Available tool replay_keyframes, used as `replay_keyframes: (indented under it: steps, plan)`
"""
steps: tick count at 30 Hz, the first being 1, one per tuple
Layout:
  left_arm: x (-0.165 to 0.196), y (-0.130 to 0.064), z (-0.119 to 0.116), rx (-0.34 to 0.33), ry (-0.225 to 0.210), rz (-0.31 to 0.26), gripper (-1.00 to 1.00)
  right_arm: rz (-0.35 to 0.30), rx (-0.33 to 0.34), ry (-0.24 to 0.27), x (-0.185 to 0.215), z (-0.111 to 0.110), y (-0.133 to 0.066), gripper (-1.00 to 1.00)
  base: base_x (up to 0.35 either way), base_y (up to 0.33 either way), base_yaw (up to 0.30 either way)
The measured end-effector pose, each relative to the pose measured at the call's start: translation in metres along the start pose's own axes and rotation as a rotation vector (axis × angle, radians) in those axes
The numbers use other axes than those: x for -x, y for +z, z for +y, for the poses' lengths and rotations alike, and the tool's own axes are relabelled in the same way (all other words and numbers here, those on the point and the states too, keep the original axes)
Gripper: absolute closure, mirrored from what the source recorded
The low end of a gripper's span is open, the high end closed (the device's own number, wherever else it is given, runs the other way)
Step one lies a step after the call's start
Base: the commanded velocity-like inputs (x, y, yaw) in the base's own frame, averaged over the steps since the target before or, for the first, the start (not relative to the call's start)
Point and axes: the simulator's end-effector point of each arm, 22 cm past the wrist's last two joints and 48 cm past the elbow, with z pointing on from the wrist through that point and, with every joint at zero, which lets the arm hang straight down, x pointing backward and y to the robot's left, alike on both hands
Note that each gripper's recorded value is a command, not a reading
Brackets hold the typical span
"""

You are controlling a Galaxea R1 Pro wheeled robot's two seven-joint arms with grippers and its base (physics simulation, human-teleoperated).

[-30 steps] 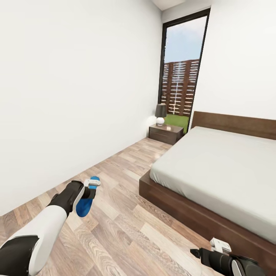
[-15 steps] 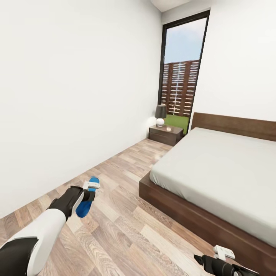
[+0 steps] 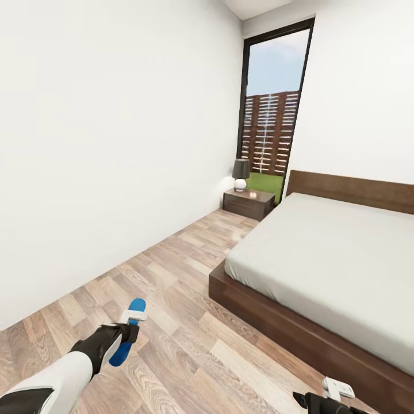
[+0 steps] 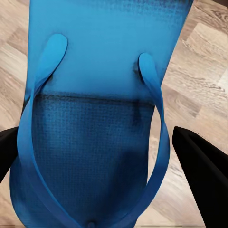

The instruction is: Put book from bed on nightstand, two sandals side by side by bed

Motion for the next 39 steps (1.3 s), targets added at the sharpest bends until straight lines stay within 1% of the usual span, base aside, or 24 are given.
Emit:
replay_keyframes:
  steps: [3,5,9,10,12,16,17,20,27,33,39]
  plan:
    - [-0.021,-0.002,-0.002,-0.002,0.003,0.011,1.00,0.035,-0.007,0.013,-0.015,-0.005,0.001,-1.00,0.000,0.000,0.000]
    - [-0.032,-0.003,-0.002,-0.002,0.006,0.016,1.00,0.032,-0.013,0.009,-0.017,-0.009,0.000,-1.00,0.000,0.000,0.000]
    - [-0.059,-0.007,-0.004,-0.006,0.011,0.033,1.00,0.006,-0.024,-0.004,-0.018,-0.016,-0.001,-1.00,0.000,0.000,0.000]
    - [-0.071,-0.009,-0.006,-0.008,0.012,0.045,1.00,0.004,-0.026,-0.006,-0.020,-0.017,-0.001,-1.00,0.000,0.000,0.000]
    - [-0.081,-0.012,-0.007,-0.010,0.014,0.057,1.00,0.003,-0.027,-0.007,-0.021,-0.017,-0.002,-1.00,0.000,0.000,0.000]
    - [-0.104,-0.018,-0.010,-0.015,0.017,0.075,1.00,0.012,-0.028,-0.007,-0.024,-0.016,-0.006,-1.00,0.000,0.000,0.000]
    - [-0.115,-0.020,-0.011,-0.017,0.019,0.079,1.00,0.023,-0.030,-0.003,-0.030,-0.017,-0.006,-1.00,0.000,0.000,0.000]
    - [-0.133,-0.026,-0.012,-0.015,0.023,0.090,1.00,0.031,-0.034,0.001,-0.041,-0.020,-0.006,-1.00,0.000,0.000,0.000]
    - [-0.159,-0.039,-0.007,-0.008,0.026,0.122,1.00,0.029,-0.047,0.003,-0.063,-0.027,-0.009,-1.00,0.000,0.000,0.000]
    - [-0.170,-0.048,-0.003,0.003,0.029,0.134,1.00,0.058,-0.060,0.009,-0.081,-0.034,-0.016,-1.00,0.000,0.000,0.000]
    - [-0.177,-0.058,0.002,0.013,0.032,0.145,1.00,0.054,-0.081,-0.003,-0.090,-0.047,-0.026,-1.00,0.000,0.000,0.000]
